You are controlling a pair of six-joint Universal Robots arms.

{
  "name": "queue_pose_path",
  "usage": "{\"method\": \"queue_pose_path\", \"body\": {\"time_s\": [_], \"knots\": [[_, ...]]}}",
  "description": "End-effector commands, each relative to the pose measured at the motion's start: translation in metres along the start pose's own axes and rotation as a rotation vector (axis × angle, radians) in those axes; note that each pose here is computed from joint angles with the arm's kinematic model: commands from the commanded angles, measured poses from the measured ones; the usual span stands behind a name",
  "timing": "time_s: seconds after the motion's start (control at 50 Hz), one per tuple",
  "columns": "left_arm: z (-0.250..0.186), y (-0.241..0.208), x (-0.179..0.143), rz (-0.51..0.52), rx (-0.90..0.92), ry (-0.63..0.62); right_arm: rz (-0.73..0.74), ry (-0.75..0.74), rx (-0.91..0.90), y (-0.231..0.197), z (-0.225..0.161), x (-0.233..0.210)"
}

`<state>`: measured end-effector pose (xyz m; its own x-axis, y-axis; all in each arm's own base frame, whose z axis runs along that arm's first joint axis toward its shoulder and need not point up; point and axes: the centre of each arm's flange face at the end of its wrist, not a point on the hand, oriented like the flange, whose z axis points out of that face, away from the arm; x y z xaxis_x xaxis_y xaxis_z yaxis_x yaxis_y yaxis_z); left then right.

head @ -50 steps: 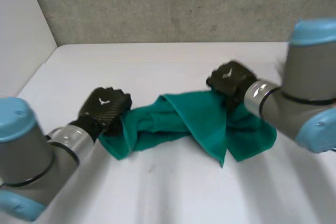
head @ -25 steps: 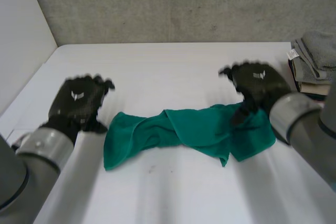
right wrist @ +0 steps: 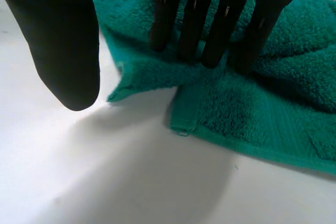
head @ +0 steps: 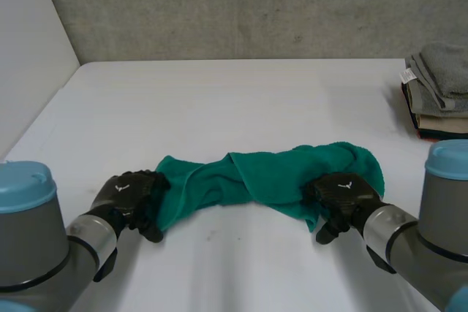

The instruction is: Fold the laundry.

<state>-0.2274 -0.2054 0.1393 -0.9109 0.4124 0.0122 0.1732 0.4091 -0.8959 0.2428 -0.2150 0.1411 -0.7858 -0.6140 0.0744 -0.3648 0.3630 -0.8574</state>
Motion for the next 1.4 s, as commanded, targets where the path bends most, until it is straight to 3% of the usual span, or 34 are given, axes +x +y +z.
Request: {"method": "queue_pose_path", "body": {"time_s": [0.02, 0.52, 0.66, 0.74, 0.82, 0.9, 0.96, 1.12, 1.16, 1.26, 1.32, 1.4], "knots": [[0.020, -0.005, 0.001, 0.015, 0.049, 0.001, -0.006, 0.020, 0.026, 0.000, 0.024, 0.006], [0.058, -0.014, 0.003, 0.036, 0.130, -0.027, 0.007, 0.021, 0.054, -0.008, 0.058, -0.007], [0.062, -0.027, 0.000, 0.146, 0.165, -0.044, 0.001, 0.111, 0.084, -0.022, 0.059, 0.006], [0.034, -0.084, -0.003, 0.172, 0.347, -0.068, -0.055, 0.148, 0.159, -0.053, 0.040, 0.012], [-0.001, -0.137, -0.016, 0.173, 0.526, -0.119, -0.298, 0.220, 0.224, -0.104, -0.018, 0.022], [-0.031, -0.168, -0.022, 0.188, 0.624, -0.117, -0.509, 0.347, 0.183, -0.126, -0.051, 0.051], [-0.049, -0.180, -0.025, 0.206, 0.636, -0.093, -0.624, 0.426, 0.168, -0.145, -0.075, 0.063], [-0.039, -0.175, -0.039, 0.223, 0.538, -0.072, -0.639, 0.486, 0.196, -0.175, -0.108, 0.071], [-0.024, -0.166, -0.042, 0.255, 0.491, -0.077, -0.636, 0.485, 0.180, -0.174, -0.105, 0.074], [0.020, -0.155, -0.050, 0.373, 0.429, -0.096, -0.611, 0.433, 0.098, -0.163, -0.054, 0.089], [0.047, -0.163, -0.050, 0.457, 0.470, -0.108, -0.597, 0.440, 0.105, -0.168, -0.030, 0.099], [0.070, -0.213, -0.046, 0.506, 0.683, -0.164, -0.540, 0.571, 0.331, -0.215, 0.004, 0.126]]}}
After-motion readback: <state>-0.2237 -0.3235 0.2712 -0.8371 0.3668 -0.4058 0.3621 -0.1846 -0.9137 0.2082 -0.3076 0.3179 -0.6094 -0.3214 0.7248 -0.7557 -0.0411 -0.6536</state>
